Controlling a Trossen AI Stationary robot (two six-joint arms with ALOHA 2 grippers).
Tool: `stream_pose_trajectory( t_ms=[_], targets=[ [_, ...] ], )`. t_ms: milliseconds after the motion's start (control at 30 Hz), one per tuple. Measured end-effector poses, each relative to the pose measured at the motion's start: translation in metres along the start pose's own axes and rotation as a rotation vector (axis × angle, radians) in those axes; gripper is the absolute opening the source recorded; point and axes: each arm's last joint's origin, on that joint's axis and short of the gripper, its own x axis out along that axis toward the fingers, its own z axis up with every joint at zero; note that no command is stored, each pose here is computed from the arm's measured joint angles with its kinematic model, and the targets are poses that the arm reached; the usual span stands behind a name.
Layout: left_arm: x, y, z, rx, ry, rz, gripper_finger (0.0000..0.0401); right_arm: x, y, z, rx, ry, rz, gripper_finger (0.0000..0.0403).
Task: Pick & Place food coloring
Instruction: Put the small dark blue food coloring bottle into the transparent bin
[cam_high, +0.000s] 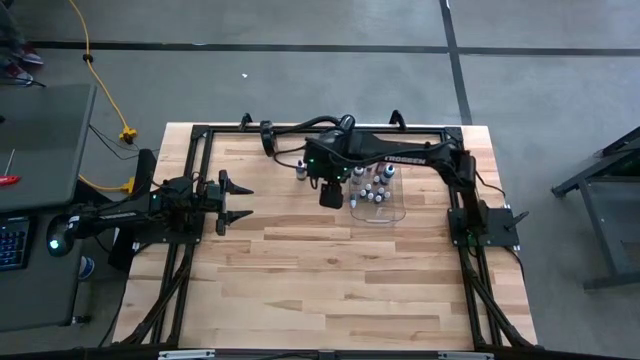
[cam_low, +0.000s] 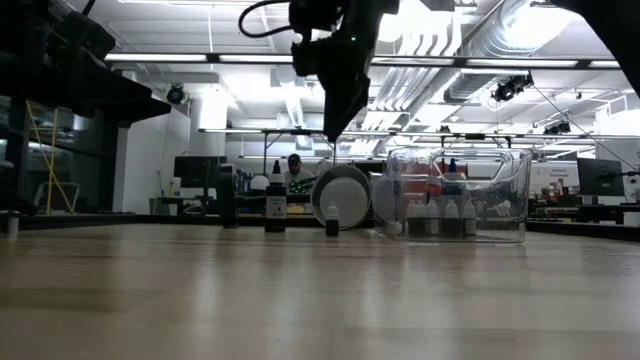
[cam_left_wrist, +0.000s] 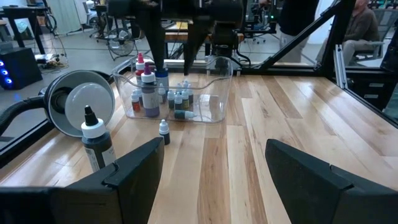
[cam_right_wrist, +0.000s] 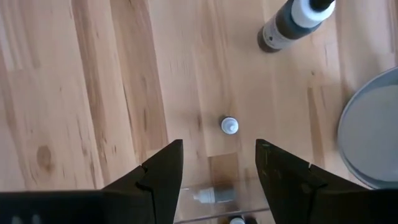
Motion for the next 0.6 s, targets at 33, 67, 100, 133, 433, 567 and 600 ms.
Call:
stream_pose_trajectory(
  t_ms=[33,67,100,133,433,567,600],
  targets=[
    [0.000,0.000,0.000,0.000,0.000,0.000,0.0278,0.003,0.000,0.000,0.007,0.007,-0.001,0.0190],
    [0.000,0.000,0.000,0.000,0.000,0.000,0.0278,0.005,0.000,0.000,0.015,0.013,0.000,0.0190],
    [0.000,0.000,0.000,0.000,0.000,0.000,0.0278,0.008,0.000,0.001,0.019,0.019,0.001,0.0190],
    [0.000,0.000,0.000,0.000,0.000,0.000,0.0278,0.011,0.000,0.001,0.023,0.026,0.002,0.0190],
    [0.000,0.000,0.000,0.000,0.000,0.000,0.0278,0.025,-0.014,0.001,0.345,0.047,-0.046,0.0190],
    [0.000,0.000,0.000,0.000,0.000,0.000,0.0278,0.032,-0.021,0.001,0.465,0.057,-0.047,0.0190],
    [0.000,0.000,0.000,0.000,0.000,0.000,0.0278,0.034,-0.023,0.001,0.487,0.059,-0.048,0.0190]
  ],
)
